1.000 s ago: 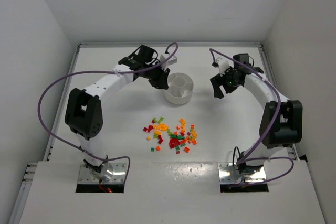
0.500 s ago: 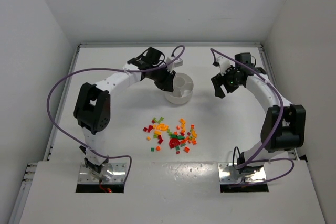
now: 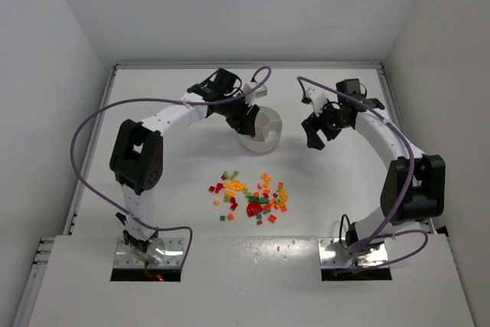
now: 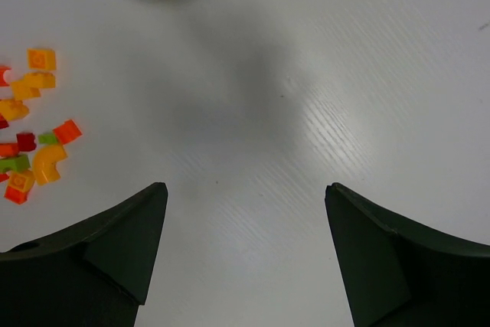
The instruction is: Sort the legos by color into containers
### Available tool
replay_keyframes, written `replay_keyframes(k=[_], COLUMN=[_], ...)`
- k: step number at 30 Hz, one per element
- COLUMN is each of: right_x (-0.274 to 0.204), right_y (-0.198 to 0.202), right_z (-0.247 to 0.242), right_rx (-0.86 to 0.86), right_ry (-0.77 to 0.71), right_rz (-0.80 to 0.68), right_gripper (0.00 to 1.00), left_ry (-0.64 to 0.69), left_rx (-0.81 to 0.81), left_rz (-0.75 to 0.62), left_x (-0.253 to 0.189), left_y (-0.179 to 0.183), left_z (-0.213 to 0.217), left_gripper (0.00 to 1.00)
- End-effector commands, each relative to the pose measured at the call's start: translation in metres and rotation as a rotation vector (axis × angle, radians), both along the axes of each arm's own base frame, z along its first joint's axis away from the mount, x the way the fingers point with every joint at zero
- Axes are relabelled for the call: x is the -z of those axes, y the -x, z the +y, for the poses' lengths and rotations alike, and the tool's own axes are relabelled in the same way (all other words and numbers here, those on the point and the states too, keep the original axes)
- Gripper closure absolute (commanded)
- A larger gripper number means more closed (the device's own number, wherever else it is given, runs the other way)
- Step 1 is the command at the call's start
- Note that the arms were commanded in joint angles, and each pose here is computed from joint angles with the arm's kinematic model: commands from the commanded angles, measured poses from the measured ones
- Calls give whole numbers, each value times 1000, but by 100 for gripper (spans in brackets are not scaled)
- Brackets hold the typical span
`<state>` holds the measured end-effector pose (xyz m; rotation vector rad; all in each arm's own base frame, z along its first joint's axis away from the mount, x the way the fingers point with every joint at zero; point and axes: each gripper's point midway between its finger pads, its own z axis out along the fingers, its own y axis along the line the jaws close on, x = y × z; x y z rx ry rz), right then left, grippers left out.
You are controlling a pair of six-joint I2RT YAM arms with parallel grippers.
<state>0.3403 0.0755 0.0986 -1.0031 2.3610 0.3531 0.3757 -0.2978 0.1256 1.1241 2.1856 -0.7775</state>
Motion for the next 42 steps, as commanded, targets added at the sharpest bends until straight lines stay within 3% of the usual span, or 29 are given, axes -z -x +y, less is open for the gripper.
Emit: replay_keyframes(k=[1,8,13,17,22,28,34,39,42], right_x=[-16,-9,-14,-21,-26,-30,-10,2,21], right_y=[6,2,8,34,81,135,184,189,191], right_z=[24,35,53,83,131,175,180,187,189], right_rx=[-131,-162,-233,-392,-692,-855,-965,-1094,-1169], right_ry=[-33,-6,-48,-97,-118,-175,-95,-48,16], right_rz=[-54,-51,-55,-45,-49,112,200,6,-34], right_gripper=[16,16,27,37,40,53,61,61,61], left_ry=[54,48,108,181,200,189,201,207,192], left_rx=[26,14,-88,-263,-448,-506,-580,-589,-605], left_rz=[-109,-126,-175,-202,-166,-112,-91,-111,-108], left_x=[-43,-42,-70,-96,-107,-95,-77,-76,-69], left_y=[-2,-4,-17,-39,-57,-37,-18,-8,-5], left_z=[-6,-4,21,62,128,172,197,201,208], left_gripper=[48,47,50,50,46,44,44,44,44])
